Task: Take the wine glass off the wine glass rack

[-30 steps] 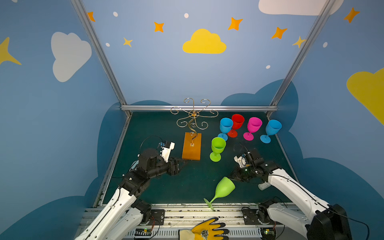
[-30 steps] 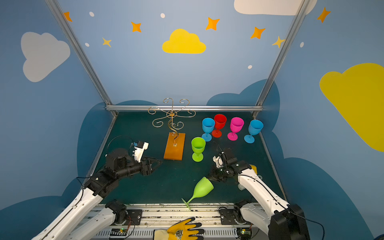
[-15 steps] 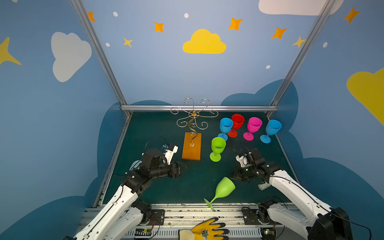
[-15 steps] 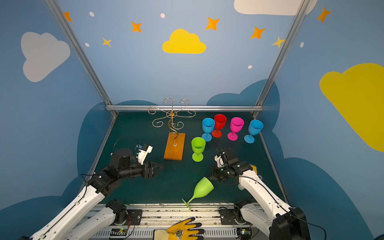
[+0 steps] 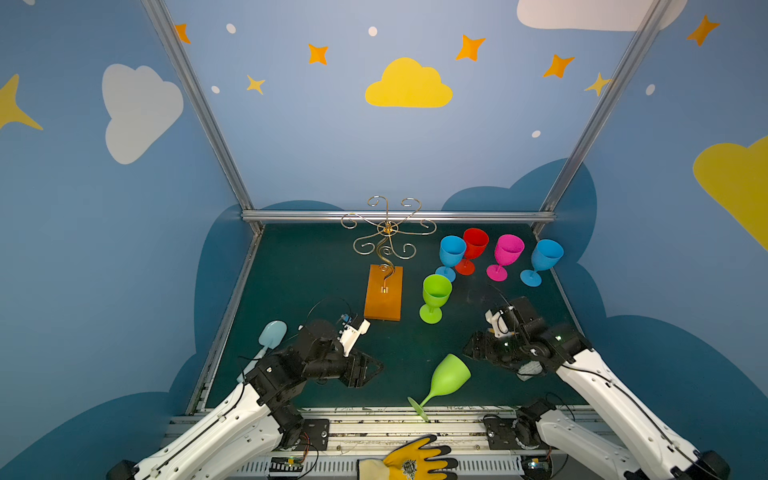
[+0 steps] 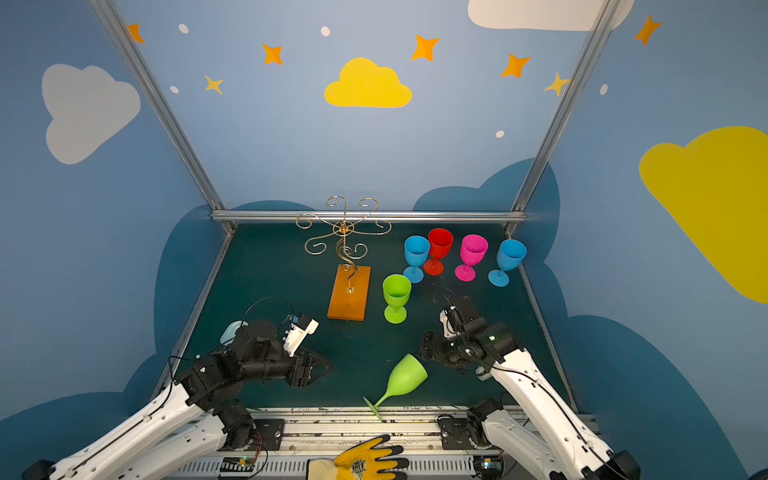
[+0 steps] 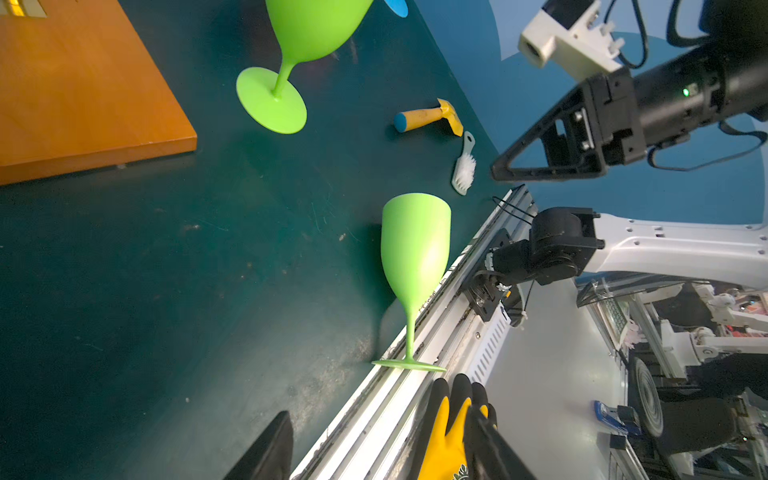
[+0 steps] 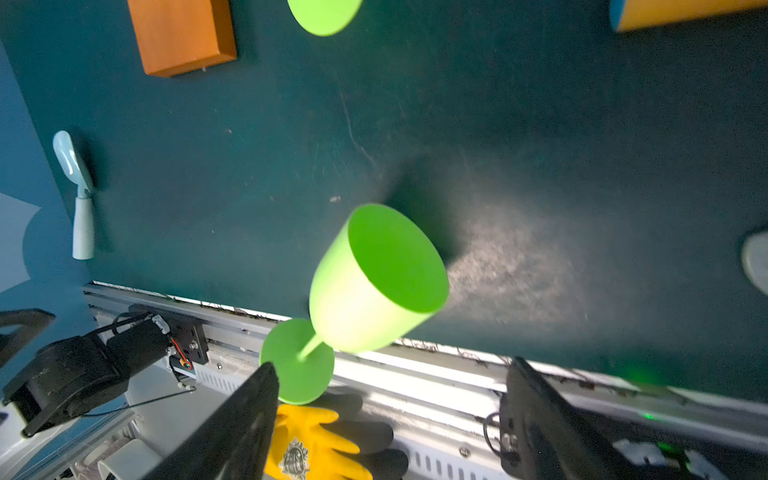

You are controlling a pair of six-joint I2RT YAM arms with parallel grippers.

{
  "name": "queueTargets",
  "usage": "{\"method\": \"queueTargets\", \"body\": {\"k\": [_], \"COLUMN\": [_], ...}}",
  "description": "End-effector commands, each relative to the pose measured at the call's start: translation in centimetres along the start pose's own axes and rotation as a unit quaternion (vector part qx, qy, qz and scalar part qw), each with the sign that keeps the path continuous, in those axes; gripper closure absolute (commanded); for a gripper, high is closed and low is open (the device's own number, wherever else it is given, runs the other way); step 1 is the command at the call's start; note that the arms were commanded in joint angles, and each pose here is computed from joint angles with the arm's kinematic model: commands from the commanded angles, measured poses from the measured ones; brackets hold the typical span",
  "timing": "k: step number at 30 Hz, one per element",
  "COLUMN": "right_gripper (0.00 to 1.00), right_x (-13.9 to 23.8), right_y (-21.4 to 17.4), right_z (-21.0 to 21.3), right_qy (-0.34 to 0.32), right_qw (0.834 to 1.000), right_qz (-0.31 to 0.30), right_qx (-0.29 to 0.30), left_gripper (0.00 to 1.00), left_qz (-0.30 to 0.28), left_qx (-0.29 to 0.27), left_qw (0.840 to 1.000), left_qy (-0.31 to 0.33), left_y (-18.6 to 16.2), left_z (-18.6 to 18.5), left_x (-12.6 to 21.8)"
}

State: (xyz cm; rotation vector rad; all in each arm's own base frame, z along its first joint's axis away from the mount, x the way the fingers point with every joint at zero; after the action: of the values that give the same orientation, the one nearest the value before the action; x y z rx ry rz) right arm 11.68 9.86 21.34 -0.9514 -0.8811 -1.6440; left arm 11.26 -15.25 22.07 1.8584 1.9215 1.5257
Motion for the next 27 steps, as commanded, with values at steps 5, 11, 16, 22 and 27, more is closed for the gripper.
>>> {"method": "queueTargets", "body": {"k": [5,11,16,22,27], "right_gripper": [0.15,0.14,0.14,0.14,0.14], "right_x": [-0.3,-2.9,-5.0,-7.9,-9.4], "right_y": [-3.5,-5.6,-6.5,-7.0,-6.0], "right_z": [-1.0,1.3,3.0,4.3,4.7], "right_qy": [-0.038,-0.044,-0.031,0.013,0.024], "right_qw": [0.998,0.998,0.998,0.996,0.998], "right_qz": [0.001,0.025,0.048,0.083,0.059], "right_qx": [-0.058,-0.038,-0.012,0.018,0.018], "left_gripper": [0.32,0.25,0.22,0.20,0.19], "left_qz": [-0.083,-0.125,-0.153,-0.178,-0.183], "left_qx": [-0.050,-0.057,-0.061,-0.067,-0.061], "left_qw": [0.991,0.982,0.974,0.966,0.964], "left_qy": [0.091,0.126,0.155,0.177,0.181], "left_y": [1.8,2.3,2.6,3.0,3.2], "left_z": [0.7,0.9,1.2,1.2,1.2], "left_x": [2.0,3.4,4.5,5.6,6.0]}}
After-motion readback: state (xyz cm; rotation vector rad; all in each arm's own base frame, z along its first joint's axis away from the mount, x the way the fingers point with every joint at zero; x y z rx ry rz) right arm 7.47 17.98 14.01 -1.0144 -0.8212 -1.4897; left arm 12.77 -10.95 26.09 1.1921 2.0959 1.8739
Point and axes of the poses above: each gripper's point midway between its finger pads, its own x axis back along the fingers, its own z axis along the line the jaws close on, y = z × x, the point moved 8 cm from there along x, back along the fingers, and after that the axes turned 6 degrees about -x, right-handed, at the moved point
